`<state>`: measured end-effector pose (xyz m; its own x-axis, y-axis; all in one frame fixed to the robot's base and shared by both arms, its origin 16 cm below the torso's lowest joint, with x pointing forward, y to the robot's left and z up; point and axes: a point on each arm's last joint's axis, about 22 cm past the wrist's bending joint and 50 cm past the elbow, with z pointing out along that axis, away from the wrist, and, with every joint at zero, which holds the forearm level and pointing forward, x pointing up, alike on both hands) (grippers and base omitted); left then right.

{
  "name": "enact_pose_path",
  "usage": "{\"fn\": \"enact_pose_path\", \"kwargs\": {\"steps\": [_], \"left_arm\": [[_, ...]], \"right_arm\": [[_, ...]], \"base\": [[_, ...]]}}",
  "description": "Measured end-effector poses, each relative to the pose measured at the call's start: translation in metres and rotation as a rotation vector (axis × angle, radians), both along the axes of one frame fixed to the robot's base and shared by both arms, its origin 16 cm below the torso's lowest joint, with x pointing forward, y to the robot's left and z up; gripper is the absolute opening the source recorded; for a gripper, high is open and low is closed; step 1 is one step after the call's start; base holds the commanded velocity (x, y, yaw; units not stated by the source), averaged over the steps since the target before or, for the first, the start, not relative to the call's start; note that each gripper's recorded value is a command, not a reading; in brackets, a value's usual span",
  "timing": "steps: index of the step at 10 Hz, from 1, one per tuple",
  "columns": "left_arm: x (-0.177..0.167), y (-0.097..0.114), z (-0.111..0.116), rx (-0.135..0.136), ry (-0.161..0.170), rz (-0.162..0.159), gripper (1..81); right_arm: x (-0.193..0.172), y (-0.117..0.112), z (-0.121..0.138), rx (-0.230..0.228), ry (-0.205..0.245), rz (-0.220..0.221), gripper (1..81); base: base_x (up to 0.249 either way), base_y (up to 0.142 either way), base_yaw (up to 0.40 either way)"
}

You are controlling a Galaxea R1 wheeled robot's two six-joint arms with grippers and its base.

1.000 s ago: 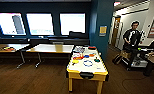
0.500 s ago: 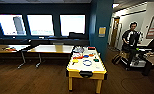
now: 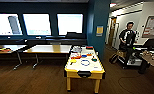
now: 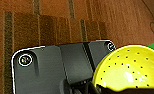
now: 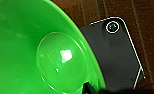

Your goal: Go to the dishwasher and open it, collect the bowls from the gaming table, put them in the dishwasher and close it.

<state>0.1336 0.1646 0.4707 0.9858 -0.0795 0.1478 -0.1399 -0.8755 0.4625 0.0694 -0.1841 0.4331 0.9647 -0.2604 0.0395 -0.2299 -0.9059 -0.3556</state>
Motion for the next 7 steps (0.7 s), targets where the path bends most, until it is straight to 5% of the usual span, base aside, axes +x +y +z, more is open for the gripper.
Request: {"fn": "enact_pose_path", "kwargs": {"steps": [5, 7], "left_arm": [[0.013, 0.008, -0.007, 0.038, -0.022, 0.003, 1.0], [0.006, 0.017, -0.017, 0.079, -0.018, 0.003, 1.0]], "right_arm": [[-0.011, -0.009, -0.004, -0.022, 0.01, 0.005, 1.0], [-0.019, -0.018, -0.007, -0.05, 0.013, 0.016, 1.0]], "base": [[0.0, 0.0, -0.381], [0.0, 0.0, -0.385]]}}
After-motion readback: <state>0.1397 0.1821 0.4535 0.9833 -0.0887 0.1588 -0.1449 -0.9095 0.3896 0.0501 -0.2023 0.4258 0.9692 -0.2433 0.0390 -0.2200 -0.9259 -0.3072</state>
